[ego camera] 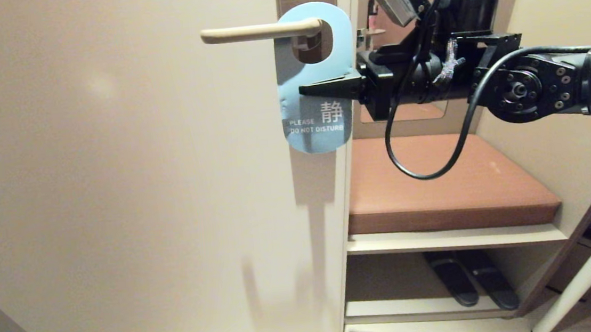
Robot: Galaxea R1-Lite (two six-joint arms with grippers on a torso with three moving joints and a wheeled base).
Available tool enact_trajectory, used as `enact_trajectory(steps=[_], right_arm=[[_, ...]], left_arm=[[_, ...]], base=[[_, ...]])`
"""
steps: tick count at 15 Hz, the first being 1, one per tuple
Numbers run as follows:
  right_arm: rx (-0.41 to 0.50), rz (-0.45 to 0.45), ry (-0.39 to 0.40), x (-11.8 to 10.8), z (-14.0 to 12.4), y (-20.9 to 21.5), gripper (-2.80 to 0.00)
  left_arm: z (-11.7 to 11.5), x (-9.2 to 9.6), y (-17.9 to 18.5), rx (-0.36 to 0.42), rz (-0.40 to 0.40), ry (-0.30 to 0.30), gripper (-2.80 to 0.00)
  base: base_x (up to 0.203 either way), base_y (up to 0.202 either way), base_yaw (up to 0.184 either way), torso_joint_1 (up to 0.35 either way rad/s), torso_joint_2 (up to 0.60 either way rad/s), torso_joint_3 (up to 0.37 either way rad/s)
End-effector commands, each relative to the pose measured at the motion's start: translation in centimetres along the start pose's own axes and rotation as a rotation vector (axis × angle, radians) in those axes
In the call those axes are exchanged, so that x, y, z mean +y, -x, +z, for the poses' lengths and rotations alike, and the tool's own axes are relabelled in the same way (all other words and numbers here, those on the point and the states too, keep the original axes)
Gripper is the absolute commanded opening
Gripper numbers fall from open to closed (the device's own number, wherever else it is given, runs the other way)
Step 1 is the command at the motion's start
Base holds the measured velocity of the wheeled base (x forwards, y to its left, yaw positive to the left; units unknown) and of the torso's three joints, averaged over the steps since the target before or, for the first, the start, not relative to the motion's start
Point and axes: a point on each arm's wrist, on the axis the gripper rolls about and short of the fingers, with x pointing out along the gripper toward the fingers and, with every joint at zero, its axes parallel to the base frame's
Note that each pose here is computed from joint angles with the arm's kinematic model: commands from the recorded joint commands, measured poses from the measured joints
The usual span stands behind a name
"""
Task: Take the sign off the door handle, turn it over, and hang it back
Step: Take down the sign
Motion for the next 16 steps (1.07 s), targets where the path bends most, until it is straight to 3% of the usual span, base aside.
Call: enact_trajectory(steps=[1, 8, 16], right_arm=[[0.0, 0.004, 0.002, 0.0, 0.0, 0.1, -2.8], [0.002, -0.062, 0.01, 0.1, 0.4, 0.4, -2.8], [0.002, -0.064, 0.011, 1.8, 1.3, 1.4, -2.8]], left_arm=[[0.0, 0.0, 0.0, 0.002, 0.0, -0.001, -2.8], [0.0, 0.0, 0.0, 0.002, 0.0, -0.001, -2.8], [0.0, 0.0, 0.0, 0.002, 0.0, -0.001, -2.8]], base=[[0.0, 0.0, 0.0, 0.0, 0.0, 0.0], [0.0, 0.0, 0.0, 0.0, 0.0, 0.0], [0.0, 0.0, 0.0, 0.0, 0.0, 0.0]])
